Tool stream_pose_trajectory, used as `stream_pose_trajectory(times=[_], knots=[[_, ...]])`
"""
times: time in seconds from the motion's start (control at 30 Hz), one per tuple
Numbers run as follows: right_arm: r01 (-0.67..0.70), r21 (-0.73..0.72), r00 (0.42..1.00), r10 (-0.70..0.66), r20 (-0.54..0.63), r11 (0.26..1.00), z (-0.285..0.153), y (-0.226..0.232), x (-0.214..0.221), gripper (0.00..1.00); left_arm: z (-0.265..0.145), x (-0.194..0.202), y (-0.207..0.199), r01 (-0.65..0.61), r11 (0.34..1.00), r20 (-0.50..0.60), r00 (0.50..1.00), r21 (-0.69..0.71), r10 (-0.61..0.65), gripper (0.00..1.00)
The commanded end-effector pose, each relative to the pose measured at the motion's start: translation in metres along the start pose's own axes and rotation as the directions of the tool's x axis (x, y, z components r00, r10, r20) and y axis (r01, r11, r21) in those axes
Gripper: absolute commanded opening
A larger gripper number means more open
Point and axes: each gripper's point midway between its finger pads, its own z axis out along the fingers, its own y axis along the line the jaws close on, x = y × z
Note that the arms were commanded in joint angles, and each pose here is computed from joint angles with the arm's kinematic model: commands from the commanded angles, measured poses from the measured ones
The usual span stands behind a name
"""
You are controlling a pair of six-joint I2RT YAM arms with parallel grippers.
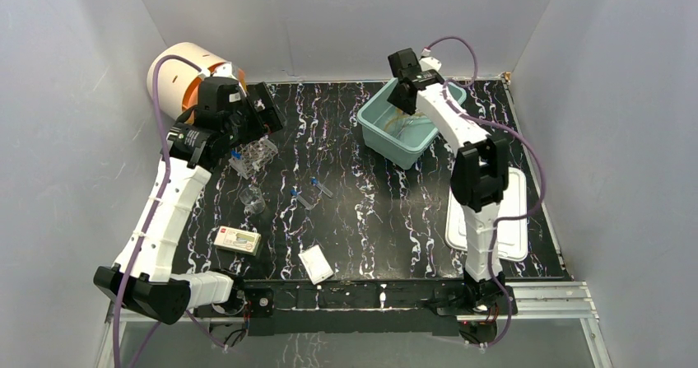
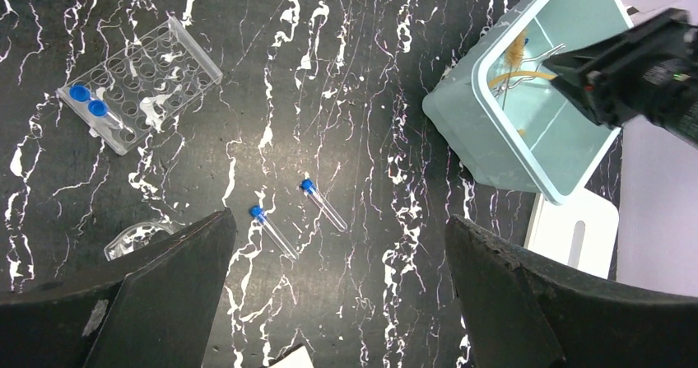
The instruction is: Organize the chemistry lab equipment
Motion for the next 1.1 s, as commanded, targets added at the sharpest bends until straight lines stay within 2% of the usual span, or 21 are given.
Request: stream_pose_trajectory(times=[0.0,0.13,0.27,0.4,0.53,0.7,0.83,0.97,1.07], knots=[[0.006,-0.139,0.995,0.009,0.103,0.99,-0.06,0.012,-0.039,0.44,0.0,0.008,-0.005,0.011,0.999,-0.027,1.0,0.034,-0.011,0.98],[0.086,-0.226,0.991,-0.06,0.122,0.97,-0.092,0.012,-0.038,0.47,0.001,0.012,-0.006,0.016,0.999,-0.038,0.999,0.041,-0.015,0.98],[0.23,-0.384,0.969,-0.175,0.172,0.894,-0.137,0.023,-0.026,0.52,0.001,0.011,-0.004,0.014,0.999,-0.031,0.999,0.031,-0.013,0.98],[0.403,-0.497,0.915,-0.326,0.237,0.768,-0.181,0.039,0.006,0.59,0.0,0.008,0.003,0.005,1.0,-0.014,1.0,-0.005,-0.005,0.98],[0.548,-0.581,0.832,-0.464,0.303,0.602,-0.223,0.056,0.059,0.65,-0.002,0.005,0.008,0.01,0.999,0.003,1.0,-0.032,-0.01,0.98],[0.549,-0.703,0.799,-0.531,0.283,0.451,-0.26,0.056,0.131,0.68,-0.007,-0.006,0.02,0.0,0.994,0.043,0.999,-0.105,0.005,0.98],[0.564,-0.737,0.741,-0.623,0.251,0.374,-0.263,0.035,0.194,0.69,-0.017,-0.027,0.028,-0.001,0.985,0.113,0.993,-0.174,0.021,0.98],[0.626,-0.704,0.643,-0.733,0.222,0.336,-0.258,0.021,0.236,0.7,-0.021,-0.036,0.031,0.009,0.979,0.141,0.99,-0.203,0.02,0.98],[0.688,-0.67,0.553,-0.799,0.235,0.279,-0.251,0.014,0.262,0.7,-0.025,-0.047,0.045,0.021,0.957,0.179,0.983,-0.29,0.033,0.98]])
